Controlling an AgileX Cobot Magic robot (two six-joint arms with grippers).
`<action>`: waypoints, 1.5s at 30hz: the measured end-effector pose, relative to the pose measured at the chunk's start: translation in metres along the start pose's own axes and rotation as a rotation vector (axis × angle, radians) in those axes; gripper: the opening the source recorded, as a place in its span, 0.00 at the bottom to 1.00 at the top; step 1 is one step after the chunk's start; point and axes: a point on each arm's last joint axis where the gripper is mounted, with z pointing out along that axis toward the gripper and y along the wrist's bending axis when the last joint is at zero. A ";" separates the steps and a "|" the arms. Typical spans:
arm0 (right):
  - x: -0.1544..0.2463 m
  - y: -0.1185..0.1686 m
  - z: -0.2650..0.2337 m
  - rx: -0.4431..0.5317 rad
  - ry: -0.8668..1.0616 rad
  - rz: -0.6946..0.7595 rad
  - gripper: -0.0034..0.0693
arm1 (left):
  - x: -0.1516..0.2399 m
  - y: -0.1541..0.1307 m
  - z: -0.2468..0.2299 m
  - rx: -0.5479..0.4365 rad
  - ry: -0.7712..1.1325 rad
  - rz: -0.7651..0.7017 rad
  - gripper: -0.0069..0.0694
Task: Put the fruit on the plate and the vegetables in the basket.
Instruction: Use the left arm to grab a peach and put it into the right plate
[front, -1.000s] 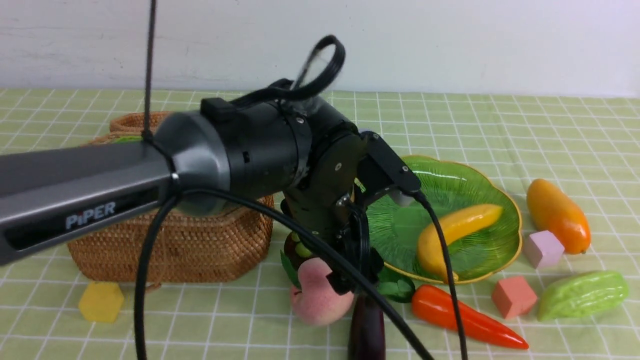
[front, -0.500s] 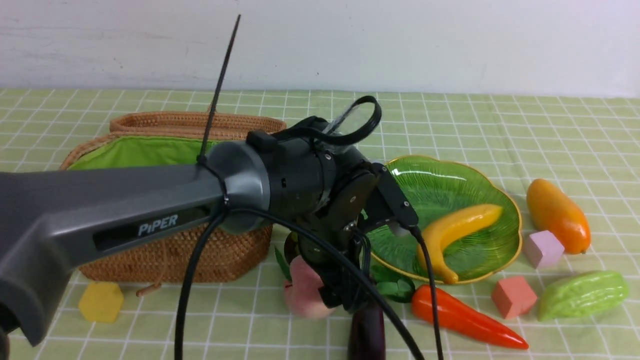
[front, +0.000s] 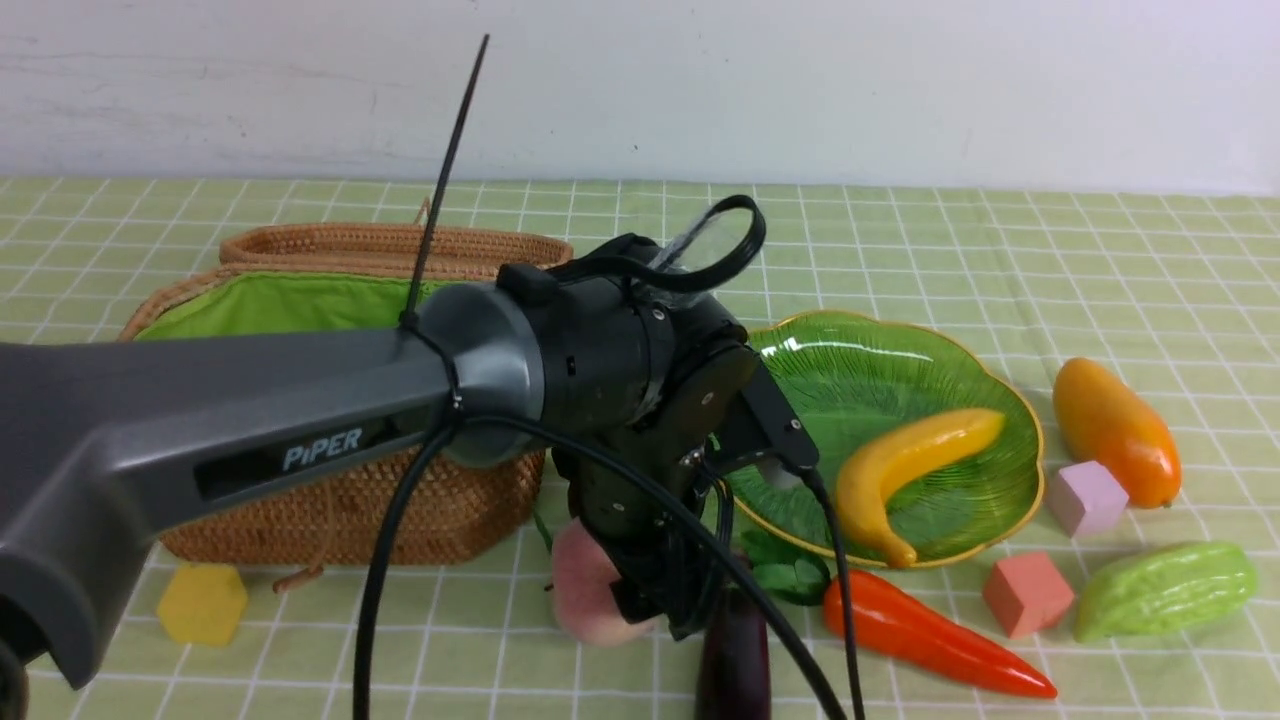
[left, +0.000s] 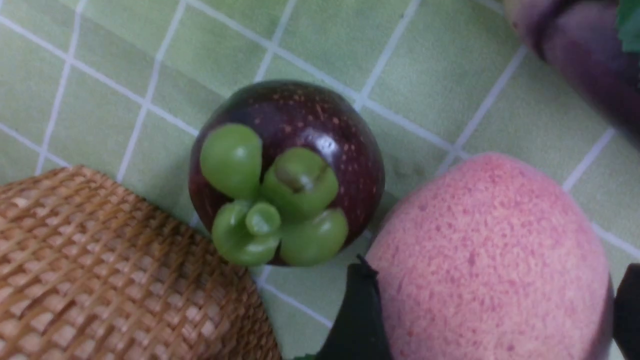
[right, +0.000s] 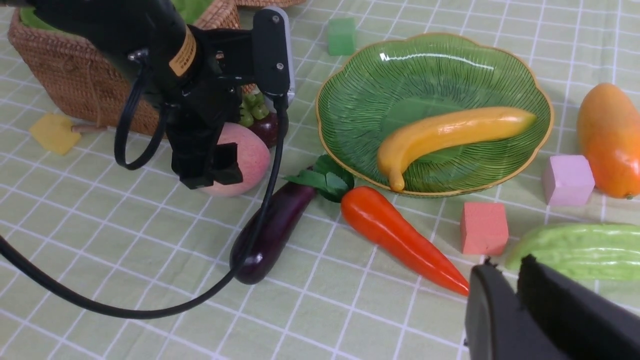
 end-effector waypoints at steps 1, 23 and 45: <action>0.000 0.000 0.000 0.000 0.000 -0.001 0.16 | 0.001 0.000 0.000 0.000 0.010 0.001 0.83; 0.000 0.001 0.000 -0.016 -0.004 0.008 0.17 | 0.002 -0.001 -0.004 0.014 0.018 -0.011 0.83; -0.004 0.001 0.000 -0.011 -0.049 0.012 0.17 | -0.056 -0.004 -0.093 -0.059 -0.467 -0.045 0.82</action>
